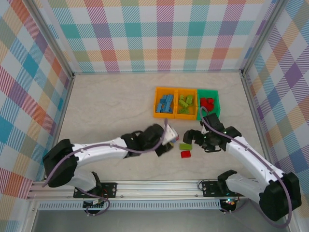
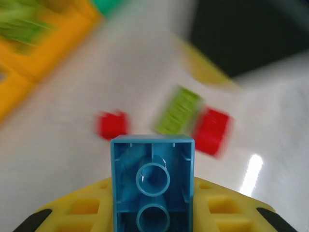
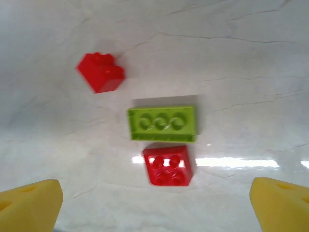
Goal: Sort the legos into containers by color
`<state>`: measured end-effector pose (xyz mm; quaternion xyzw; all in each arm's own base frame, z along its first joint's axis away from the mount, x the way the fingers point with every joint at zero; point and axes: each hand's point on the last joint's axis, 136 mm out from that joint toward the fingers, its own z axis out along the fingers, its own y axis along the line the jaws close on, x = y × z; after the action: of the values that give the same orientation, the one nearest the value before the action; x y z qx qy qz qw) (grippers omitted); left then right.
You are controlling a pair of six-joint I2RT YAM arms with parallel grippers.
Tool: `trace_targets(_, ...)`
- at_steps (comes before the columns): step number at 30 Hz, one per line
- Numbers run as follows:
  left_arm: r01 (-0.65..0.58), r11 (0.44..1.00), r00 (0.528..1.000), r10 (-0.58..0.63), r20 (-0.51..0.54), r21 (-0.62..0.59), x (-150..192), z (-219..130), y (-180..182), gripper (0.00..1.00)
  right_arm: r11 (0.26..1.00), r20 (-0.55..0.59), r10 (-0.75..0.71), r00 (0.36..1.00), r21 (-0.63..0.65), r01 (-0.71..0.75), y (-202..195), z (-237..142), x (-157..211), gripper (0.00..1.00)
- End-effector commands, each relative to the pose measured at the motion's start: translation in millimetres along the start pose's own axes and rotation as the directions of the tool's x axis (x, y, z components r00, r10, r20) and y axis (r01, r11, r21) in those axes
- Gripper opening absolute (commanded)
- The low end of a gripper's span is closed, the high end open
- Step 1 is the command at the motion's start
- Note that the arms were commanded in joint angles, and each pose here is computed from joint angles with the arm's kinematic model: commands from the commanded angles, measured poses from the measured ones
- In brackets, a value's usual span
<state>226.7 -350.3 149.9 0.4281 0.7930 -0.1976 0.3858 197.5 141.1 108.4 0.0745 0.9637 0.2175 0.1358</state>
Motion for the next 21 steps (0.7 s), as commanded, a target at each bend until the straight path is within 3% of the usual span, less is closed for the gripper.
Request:
trace_targets(1,0.203,0.967,0.972,-0.181,0.149,-0.151,-52.4,-6.1,64.8,0.2,0.992,-0.035,-0.034,0.999,-0.119,0.03,20.7,-4.1,7.9,1.0)
trace_targets(5,0.349,0.883,0.936,-0.31,0.168,-0.313,-74.3,14.9,141.1,0.2,0.992,-0.075,-0.019,0.997,-0.123,0.009,21.6,2.4,11.9,1.0)
trace_targets(9,0.468,0.819,0.884,-0.431,0.181,-0.332,-86.6,50.1,188.2,0.22,0.991,-0.074,-0.019,0.997,-0.132,0.009,23.8,2.2,11.8,1.0)
trace_targets(15,0.504,0.794,0.864,-0.465,0.194,-0.341,-96.2,83.5,211.9,0.37,0.995,-0.064,-0.022,0.998,-0.1,0.015,18.2,2.4,10.5,1.0)
trace_targets(21,0.504,0.814,0.862,-0.452,0.228,-0.29,-114.9,72.5,205.4,0.54,0.999,-0.062,-0.017,0.998,-0.046,0.014,9.6,5.2,8.5,1.0)
